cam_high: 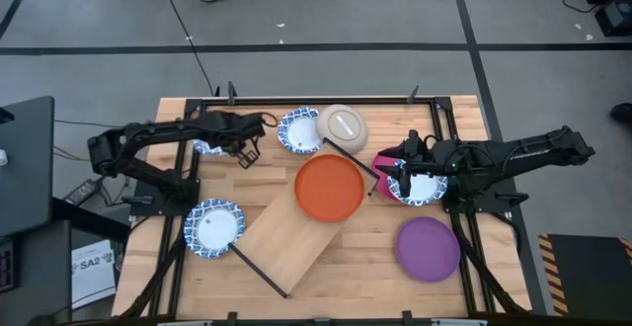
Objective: Place and stack plates onto a shelf
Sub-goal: Put the white blue patterned plate on the shelf
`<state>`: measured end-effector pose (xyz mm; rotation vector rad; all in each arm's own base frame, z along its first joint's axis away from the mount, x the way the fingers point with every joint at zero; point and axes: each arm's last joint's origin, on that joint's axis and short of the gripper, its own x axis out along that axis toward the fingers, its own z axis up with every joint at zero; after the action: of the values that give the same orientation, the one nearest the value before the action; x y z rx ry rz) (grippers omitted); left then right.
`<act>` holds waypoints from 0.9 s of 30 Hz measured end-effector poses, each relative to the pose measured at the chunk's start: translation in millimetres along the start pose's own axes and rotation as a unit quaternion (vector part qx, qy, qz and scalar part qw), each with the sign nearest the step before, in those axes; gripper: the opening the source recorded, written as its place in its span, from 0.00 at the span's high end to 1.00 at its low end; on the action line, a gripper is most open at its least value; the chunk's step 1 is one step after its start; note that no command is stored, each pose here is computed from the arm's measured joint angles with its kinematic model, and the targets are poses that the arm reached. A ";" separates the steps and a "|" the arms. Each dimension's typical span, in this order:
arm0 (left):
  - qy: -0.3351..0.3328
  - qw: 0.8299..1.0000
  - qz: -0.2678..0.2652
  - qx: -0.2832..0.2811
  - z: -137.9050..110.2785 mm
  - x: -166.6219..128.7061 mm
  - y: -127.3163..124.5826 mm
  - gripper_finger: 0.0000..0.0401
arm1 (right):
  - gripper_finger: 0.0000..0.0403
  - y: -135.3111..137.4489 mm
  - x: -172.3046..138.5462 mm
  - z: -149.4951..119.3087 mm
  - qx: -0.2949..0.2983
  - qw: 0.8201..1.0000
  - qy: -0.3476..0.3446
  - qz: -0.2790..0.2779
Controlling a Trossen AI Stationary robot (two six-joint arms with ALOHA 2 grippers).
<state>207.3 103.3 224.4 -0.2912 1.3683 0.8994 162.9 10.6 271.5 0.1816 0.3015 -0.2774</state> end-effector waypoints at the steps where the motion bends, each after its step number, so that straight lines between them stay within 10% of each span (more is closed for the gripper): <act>1: -0.007 1.000 0.000 0.004 3.3 -8.7 -0.6 0.98 | 0.49 0.0 0.0 0.0 0.000 1.000 0.000 0.000; 14: -0.142 0.985 -0.072 0.063 18.9 -126.3 -23.0 0.98 | 0.49 0.0 -0.1 0.1 0.000 1.000 0.000 0.000; 27: -0.213 0.947 -0.166 0.176 -32.6 -185.3 -76.7 0.98 | 0.49 0.0 0.0 0.0 0.000 1.000 0.000 0.000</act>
<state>248.1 -38.5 364.1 -0.0415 1.0108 0.3940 162.8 10.6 271.6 0.1807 0.3020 -0.2770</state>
